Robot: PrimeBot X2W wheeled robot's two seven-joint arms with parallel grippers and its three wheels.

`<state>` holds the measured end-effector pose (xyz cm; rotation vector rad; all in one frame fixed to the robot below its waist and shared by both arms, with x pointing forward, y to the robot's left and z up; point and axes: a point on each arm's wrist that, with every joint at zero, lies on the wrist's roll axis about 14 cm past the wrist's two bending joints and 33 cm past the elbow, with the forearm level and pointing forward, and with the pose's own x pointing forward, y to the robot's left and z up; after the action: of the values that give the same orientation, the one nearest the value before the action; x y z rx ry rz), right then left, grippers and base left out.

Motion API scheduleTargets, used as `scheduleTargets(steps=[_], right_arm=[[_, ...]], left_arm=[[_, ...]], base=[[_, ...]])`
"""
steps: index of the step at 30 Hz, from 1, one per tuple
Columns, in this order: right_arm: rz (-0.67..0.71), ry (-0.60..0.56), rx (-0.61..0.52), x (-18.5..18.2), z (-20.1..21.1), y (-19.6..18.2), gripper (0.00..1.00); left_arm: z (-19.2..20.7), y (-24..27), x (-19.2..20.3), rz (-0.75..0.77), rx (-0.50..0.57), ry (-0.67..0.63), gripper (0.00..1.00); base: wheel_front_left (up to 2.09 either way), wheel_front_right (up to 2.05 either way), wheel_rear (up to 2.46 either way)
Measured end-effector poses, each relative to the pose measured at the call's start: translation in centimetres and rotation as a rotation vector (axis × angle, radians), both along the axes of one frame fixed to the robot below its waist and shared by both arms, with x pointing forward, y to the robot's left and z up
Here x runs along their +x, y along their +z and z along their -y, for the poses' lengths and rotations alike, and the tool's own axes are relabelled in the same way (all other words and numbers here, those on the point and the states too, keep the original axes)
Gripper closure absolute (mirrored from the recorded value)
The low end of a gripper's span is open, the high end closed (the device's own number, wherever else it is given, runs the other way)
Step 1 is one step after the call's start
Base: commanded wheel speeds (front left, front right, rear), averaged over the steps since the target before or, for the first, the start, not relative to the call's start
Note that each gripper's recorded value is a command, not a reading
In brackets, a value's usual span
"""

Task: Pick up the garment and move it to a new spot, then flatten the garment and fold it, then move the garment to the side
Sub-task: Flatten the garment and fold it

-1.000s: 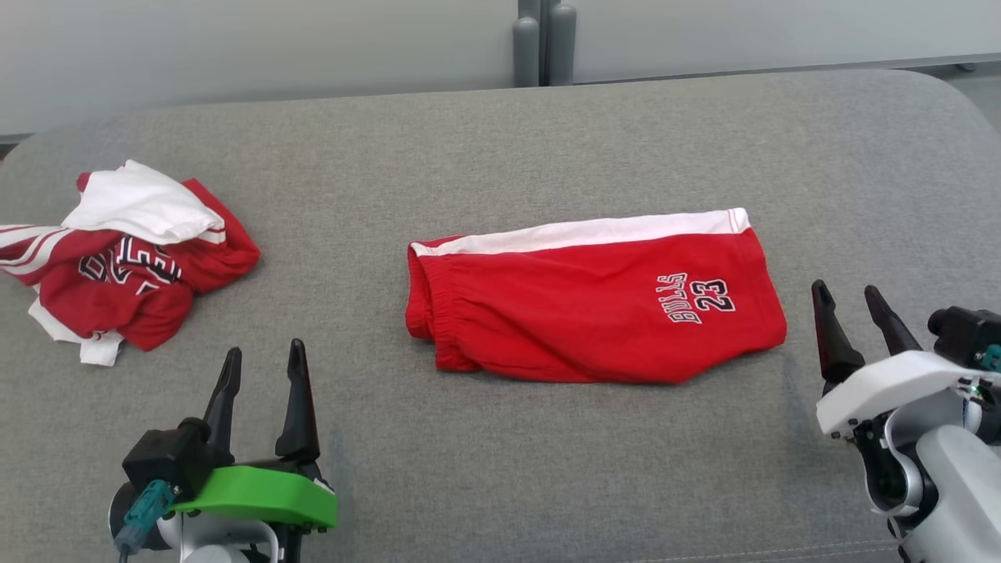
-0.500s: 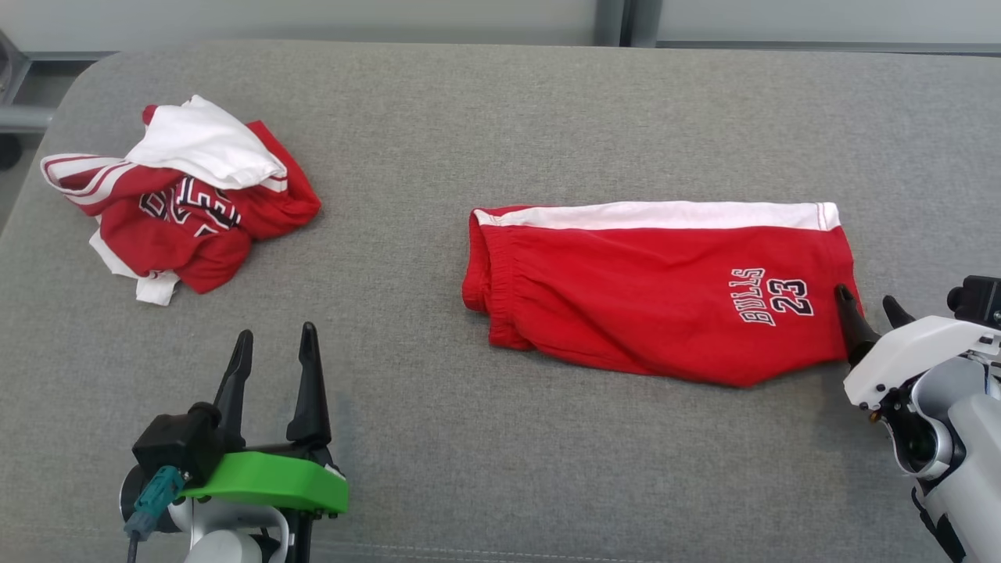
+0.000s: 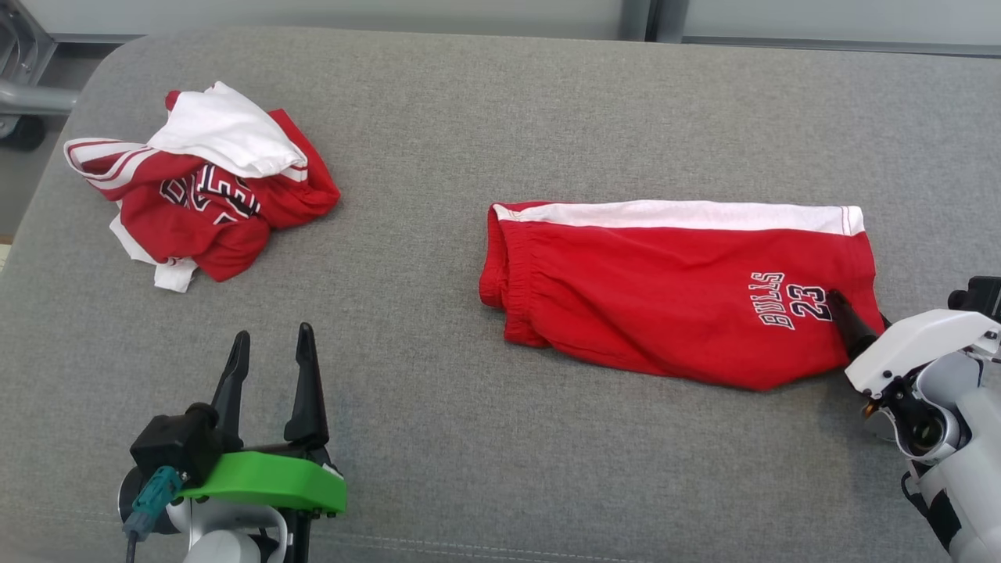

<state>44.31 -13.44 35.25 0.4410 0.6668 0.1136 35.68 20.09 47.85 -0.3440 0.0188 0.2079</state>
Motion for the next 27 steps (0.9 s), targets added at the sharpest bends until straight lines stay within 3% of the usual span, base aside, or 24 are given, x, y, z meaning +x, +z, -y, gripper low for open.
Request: scheduleTargets(steps=[2,3,11,14,27], right_arm=[[-0.011,0.000,0.018,0.1,-0.1,-0.1,0.24],[-0.024,0.007,0.028,0.2,-0.2,-0.1,0.45],[-0.055,0.098,0.038,0.2,-1.8,-0.3,0.81],[-0.055,0.105,0.034,0.4,-1.8,-0.2,1.00],[-0.005,0.058,-0.017,2.0,2.0,1.2,1.00]], left_arm=[[0.0,0.0,0.0,0.000,0.001,0.001,0.00],[-0.1,0.0,-0.1,-0.001,0.003,0.002,0.00],[-0.1,-0.1,-0.2,-0.005,0.013,0.002,0.00],[-0.1,-0.1,-0.2,-0.005,0.018,0.001,0.00],[-0.2,0.0,0.2,0.000,0.016,0.003,0.00]], base=[[0.00,0.00,0.00],[0.00,0.00,0.00],[0.00,0.00,0.00],[0.00,0.00,0.00],[0.00,0.00,0.00]])
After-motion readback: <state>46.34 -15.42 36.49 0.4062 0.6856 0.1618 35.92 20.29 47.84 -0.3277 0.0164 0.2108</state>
